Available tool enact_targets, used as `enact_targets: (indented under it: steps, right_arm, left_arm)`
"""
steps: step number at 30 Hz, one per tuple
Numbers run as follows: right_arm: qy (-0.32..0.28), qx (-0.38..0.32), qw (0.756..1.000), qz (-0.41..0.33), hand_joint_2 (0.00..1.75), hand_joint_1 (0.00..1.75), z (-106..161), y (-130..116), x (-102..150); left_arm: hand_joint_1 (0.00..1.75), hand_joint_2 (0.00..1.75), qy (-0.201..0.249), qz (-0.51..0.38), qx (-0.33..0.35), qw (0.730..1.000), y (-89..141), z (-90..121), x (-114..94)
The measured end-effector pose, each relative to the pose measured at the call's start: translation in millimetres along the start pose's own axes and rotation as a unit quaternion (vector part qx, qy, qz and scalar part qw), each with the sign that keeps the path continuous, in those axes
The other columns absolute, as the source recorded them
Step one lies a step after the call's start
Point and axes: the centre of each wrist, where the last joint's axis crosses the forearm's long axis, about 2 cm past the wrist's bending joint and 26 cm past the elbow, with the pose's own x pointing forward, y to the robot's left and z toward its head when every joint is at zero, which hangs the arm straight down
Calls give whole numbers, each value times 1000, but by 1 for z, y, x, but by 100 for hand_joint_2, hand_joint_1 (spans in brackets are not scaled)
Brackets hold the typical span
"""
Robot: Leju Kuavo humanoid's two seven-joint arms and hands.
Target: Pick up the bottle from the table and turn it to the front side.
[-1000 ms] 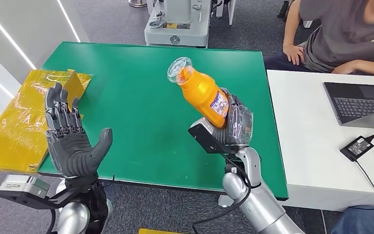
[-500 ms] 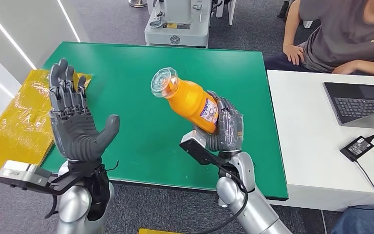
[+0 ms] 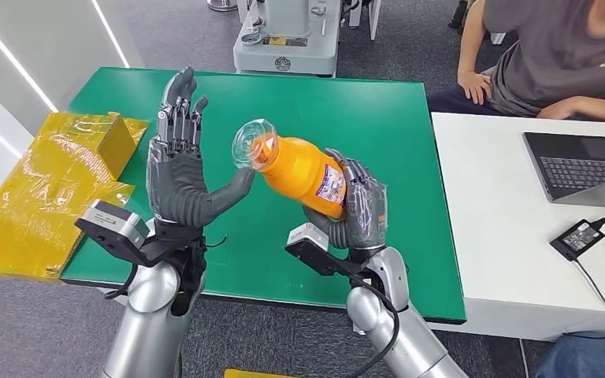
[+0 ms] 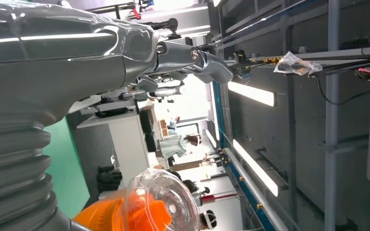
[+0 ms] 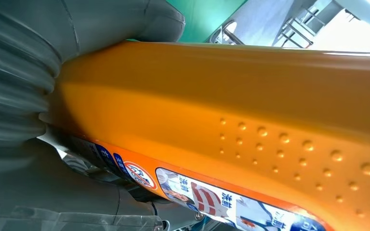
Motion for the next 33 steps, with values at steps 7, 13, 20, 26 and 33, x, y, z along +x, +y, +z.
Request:
enact_targets:
  steps: [7,13,20,26,33]
  right_arm:
    - [0,1,1000,-4,175,175,0,1,1]
    - [0,18,1000,-7,175,175,-3,3,2]
    - [-2,37,999,-6,175,175,-5,8,-1]
    - [6,51,999,-5,175,175,-3,12,-2]
    - [9,61,998,-5,175,175,-1,13,-4]
  left_arm:
    - [0,175,4,-3,-4,1000,2,-4,-3]
    - [0,175,11,-4,-10,1000,2,-4,-5]
    - [0,175,28,6,-38,999,0,-2,-7]
    - [0,175,37,14,-60,997,-1,-1,-8]
    - [0,175,42,13,-67,997,-1,0,-8]
